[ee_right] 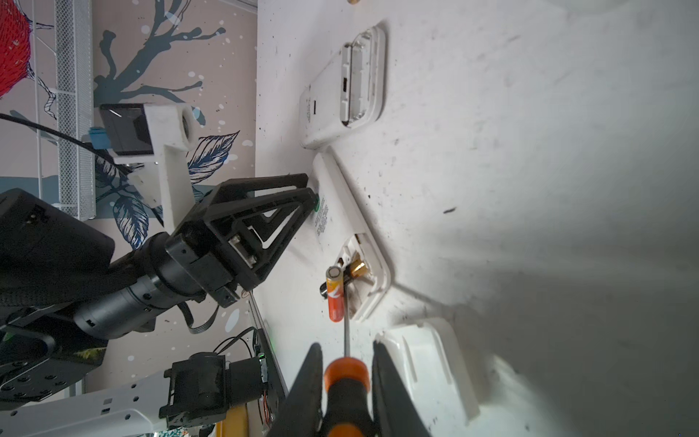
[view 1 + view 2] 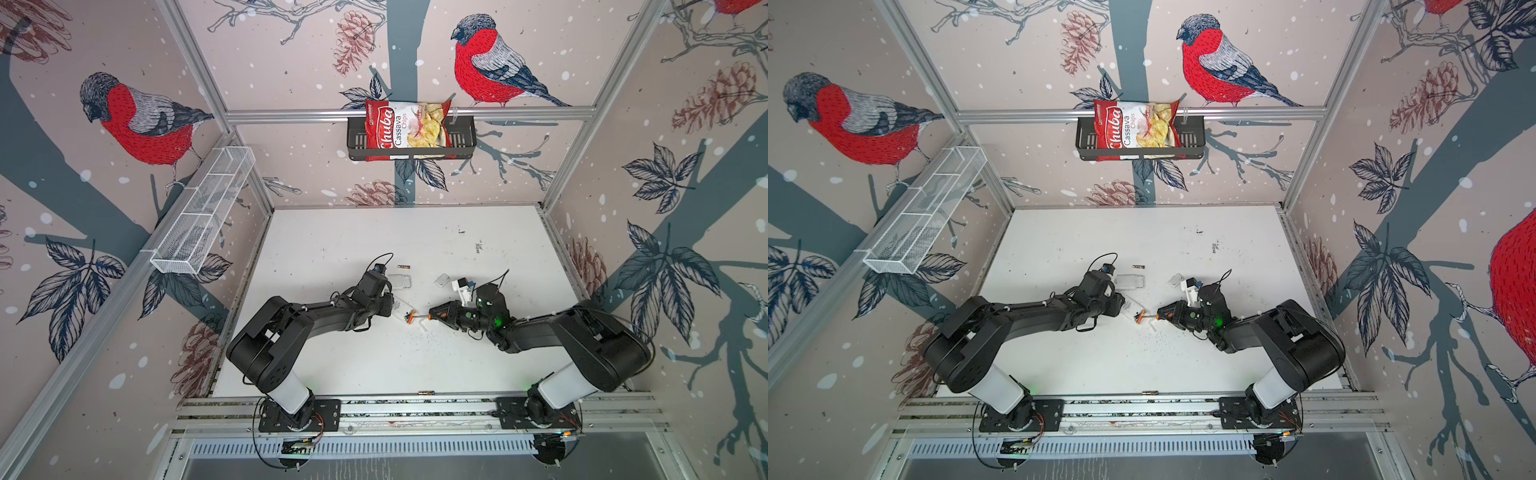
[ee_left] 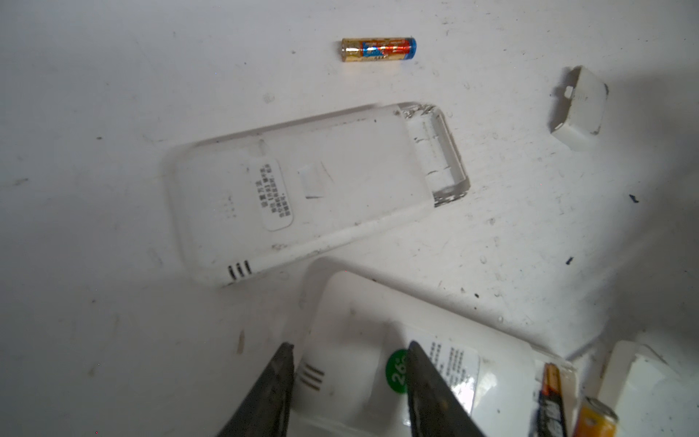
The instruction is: Unload the batteries from the remote control
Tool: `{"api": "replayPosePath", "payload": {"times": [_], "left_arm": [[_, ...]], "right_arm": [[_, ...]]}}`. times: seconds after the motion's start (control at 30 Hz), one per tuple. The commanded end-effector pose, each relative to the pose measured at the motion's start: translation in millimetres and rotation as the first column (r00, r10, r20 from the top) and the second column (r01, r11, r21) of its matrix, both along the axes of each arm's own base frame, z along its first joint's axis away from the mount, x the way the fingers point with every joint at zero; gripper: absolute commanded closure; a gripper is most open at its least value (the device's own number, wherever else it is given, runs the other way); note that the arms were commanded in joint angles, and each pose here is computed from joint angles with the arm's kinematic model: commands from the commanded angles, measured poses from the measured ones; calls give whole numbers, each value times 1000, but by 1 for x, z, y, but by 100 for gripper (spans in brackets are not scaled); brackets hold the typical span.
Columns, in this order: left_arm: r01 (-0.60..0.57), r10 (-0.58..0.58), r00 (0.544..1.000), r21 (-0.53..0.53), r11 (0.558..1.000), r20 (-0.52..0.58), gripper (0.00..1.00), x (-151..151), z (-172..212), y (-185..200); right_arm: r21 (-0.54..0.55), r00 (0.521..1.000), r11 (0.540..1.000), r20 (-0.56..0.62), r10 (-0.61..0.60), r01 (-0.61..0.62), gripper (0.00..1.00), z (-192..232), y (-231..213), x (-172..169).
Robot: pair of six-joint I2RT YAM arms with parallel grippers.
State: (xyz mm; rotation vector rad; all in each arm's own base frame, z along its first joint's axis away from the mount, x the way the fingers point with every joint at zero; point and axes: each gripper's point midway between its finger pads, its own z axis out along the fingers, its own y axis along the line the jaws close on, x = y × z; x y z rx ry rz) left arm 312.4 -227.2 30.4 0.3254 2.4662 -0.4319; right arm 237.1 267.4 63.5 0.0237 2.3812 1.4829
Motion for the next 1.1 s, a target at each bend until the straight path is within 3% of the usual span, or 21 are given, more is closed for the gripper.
{"api": "replayPosePath", "payload": {"times": [0.0,1.07], "left_arm": [[35,-34,997,14,999,-66,53,-16,-10,0],[28,-28,998,14,1000,-58,53,-14,-7,1]], "right_arm": [[-39,999,999,44,-2,4,100,3,-2,5],[-88,994,993,77,-73,80,100,8,-29,24]]}}
